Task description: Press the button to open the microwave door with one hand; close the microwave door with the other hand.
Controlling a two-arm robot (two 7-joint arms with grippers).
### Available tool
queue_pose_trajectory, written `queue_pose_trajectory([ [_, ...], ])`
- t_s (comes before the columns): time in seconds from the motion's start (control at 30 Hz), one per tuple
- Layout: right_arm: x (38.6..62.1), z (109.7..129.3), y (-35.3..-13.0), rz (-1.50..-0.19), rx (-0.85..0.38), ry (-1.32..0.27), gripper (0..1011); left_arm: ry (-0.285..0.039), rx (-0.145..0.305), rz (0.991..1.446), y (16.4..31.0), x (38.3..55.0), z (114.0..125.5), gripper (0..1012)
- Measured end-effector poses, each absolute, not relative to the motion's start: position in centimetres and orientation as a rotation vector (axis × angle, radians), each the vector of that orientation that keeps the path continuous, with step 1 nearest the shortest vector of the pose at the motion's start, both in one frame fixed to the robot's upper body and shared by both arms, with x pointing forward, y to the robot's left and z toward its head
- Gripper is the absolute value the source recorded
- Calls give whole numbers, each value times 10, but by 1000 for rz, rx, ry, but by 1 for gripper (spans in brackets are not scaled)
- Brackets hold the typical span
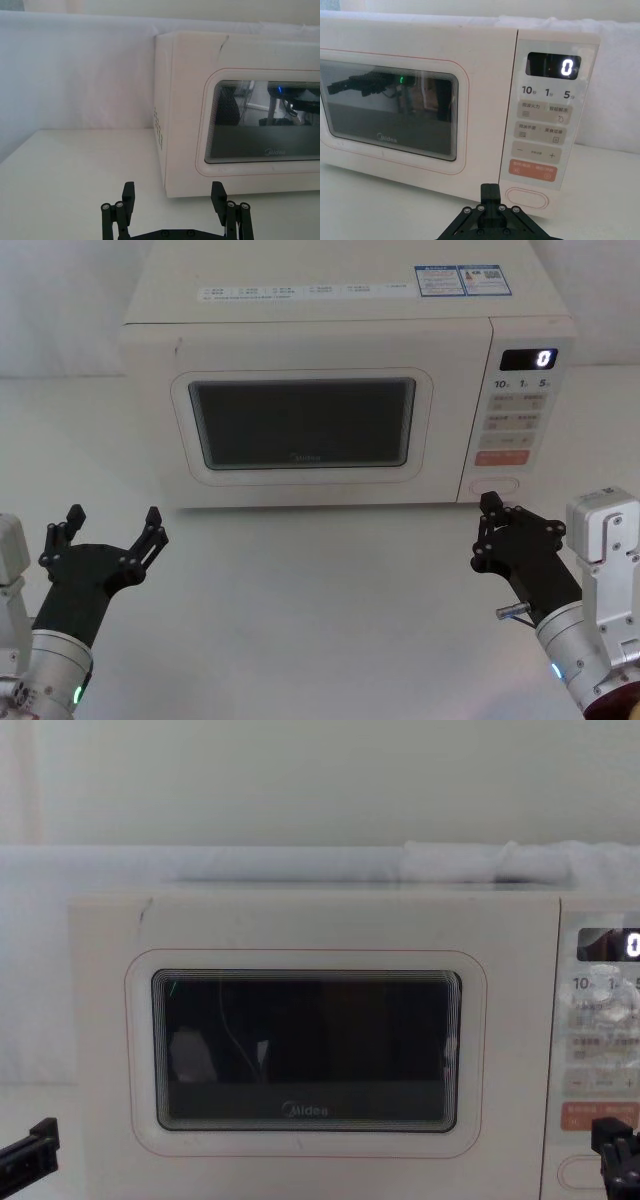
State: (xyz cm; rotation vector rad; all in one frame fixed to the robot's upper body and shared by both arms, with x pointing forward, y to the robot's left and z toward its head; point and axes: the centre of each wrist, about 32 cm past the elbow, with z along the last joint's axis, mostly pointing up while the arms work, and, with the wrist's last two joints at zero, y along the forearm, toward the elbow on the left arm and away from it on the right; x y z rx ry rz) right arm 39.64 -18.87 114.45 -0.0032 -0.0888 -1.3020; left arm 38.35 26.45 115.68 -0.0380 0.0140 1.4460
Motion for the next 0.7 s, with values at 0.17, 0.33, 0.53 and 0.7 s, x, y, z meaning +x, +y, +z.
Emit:
queue_pose_trajectory([
  [0.17,396,1144,-189,-1302,-3,-89,0,14,-38,1446,265,384,1157,1001],
  [0.33,396,1145,-189,-1302,-3,-89,0,14,-38,1446,265,384,1157,1001],
  [0.53,404,1147,-189,-1301,-3,-93,0,14,-38,1446,265,384,1157,1001],
  [0.7,411,1150,-193,-1299,-10,-102,0,14,-38,1446,265,384,1157,1001],
])
